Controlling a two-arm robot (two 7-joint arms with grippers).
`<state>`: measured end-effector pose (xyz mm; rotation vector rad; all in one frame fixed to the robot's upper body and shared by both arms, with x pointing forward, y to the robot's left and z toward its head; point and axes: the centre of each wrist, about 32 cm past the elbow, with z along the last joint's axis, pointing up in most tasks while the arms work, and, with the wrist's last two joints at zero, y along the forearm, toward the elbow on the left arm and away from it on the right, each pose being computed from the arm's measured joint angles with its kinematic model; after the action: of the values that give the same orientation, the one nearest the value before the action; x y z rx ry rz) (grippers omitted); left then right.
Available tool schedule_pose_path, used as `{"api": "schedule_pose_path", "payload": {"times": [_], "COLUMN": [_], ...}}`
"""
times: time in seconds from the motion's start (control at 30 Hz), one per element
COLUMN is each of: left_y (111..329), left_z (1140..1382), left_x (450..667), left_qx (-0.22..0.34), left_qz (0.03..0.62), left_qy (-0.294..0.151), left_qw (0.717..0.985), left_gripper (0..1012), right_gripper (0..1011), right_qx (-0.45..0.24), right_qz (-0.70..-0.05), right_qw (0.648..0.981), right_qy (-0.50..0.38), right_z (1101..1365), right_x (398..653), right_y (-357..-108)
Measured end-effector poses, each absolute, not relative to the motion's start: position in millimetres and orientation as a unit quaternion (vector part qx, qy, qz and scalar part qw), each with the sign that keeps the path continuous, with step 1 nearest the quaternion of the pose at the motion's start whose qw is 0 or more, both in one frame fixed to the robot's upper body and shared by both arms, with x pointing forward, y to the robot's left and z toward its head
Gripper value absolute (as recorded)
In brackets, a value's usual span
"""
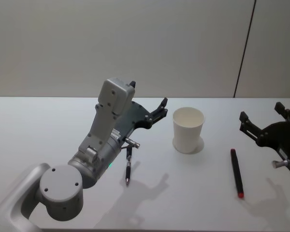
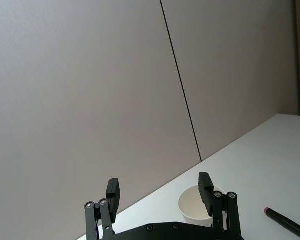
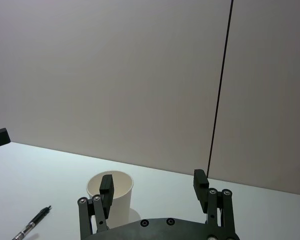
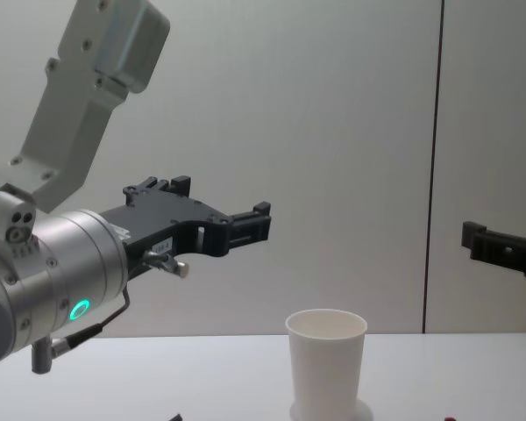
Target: Place the pen into the pen holder.
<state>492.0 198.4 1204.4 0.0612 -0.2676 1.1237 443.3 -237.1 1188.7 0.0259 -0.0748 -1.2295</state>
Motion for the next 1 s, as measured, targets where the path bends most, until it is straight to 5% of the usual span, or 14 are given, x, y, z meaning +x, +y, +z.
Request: {"api": "schedule_pose_path", "payload": {"times": [1.0], "left_y": [198.4], "left_z": [1204.4], "left_x": [492.0], "left_qx": [0.029], "left_qz": [0.531], "left_qy": [-0.126], "left_qw": [0.837], "left_gripper": [1003], "right_gripper": [1001], "right_qx": [0.012], "right_qz": [-0.577], "right_qw": [0.816], "right_qy": [-0.035], "right_z": [1188.7], "right_x": [443.3], "right_y": [-237.1]}}
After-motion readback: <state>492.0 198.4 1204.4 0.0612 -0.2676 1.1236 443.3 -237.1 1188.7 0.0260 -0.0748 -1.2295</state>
